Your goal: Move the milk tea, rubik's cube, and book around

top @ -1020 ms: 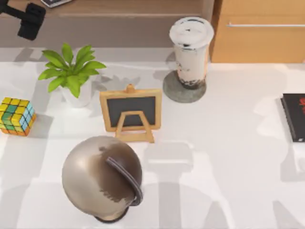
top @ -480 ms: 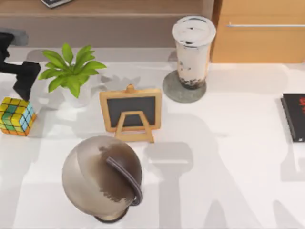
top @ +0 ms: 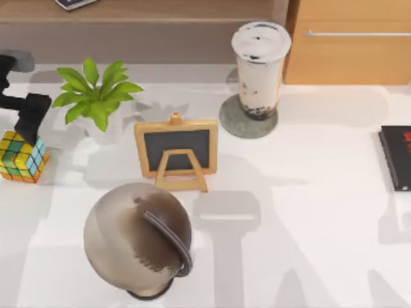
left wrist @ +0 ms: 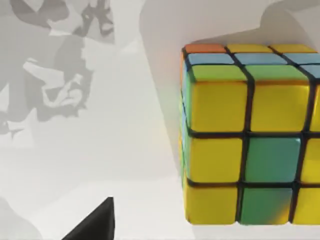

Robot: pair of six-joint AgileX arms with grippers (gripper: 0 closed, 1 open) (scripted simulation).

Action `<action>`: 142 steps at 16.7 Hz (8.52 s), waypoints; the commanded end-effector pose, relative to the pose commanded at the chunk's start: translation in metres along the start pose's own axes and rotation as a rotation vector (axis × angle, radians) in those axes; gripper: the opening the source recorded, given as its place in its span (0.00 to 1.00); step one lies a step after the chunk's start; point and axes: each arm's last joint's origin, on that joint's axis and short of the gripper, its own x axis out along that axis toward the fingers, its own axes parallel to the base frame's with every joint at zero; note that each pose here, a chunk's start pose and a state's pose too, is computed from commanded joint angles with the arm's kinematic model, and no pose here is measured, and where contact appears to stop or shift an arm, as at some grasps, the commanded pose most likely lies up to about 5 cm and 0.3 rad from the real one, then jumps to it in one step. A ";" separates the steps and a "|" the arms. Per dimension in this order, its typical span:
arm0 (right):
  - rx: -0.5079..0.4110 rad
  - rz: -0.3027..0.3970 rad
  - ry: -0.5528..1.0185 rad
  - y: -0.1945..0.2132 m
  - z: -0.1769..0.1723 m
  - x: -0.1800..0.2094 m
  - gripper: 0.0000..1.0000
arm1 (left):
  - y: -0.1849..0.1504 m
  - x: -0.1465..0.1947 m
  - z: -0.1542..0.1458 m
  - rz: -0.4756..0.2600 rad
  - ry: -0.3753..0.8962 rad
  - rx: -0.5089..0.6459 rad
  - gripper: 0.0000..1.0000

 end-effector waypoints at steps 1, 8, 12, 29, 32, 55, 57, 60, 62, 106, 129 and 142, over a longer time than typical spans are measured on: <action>0.000 0.000 0.000 0.000 0.000 0.000 1.00 | 0.002 0.007 -0.001 0.000 0.000 0.000 1.00; 0.000 0.000 0.000 0.000 0.000 0.000 1.00 | -0.007 0.046 0.006 -0.001 -0.001 0.001 1.00; 0.000 0.000 0.000 0.000 0.000 0.000 1.00 | -0.007 0.046 0.006 -0.001 -0.001 0.001 0.85; 0.000 0.000 0.000 0.000 0.000 0.000 1.00 | -0.007 0.046 0.006 -0.001 -0.001 0.001 0.00; 0.000 0.000 0.000 0.000 0.000 0.000 1.00 | -0.007 0.046 0.006 -0.001 -0.003 0.001 0.00; 0.000 0.000 0.000 0.000 0.000 0.000 1.00 | -0.019 -0.106 -0.007 0.333 -0.613 -0.112 0.00; 0.000 0.000 0.000 0.000 0.000 0.000 1.00 | -0.037 -0.154 -0.017 0.401 -0.885 -0.161 0.00; 0.000 0.000 0.000 0.000 0.000 0.000 1.00 | -0.070 -0.210 -0.031 0.412 -1.251 -0.229 0.00; 0.000 0.000 0.000 0.000 0.000 0.000 1.00 | -0.093 -0.231 -0.034 0.365 -1.435 -0.255 0.00; 0.000 0.000 0.000 0.000 0.000 0.000 1.00 | -0.162 -0.205 0.095 0.145 -1.566 -0.147 0.68; 0.000 0.000 0.000 0.000 0.000 0.000 1.00 | -0.167 -0.207 0.066 0.144 -1.574 -0.150 1.00; 0.000 0.000 0.000 0.000 0.000 0.000 1.00 | -0.137 -0.212 0.006 0.162 -1.541 -0.130 1.00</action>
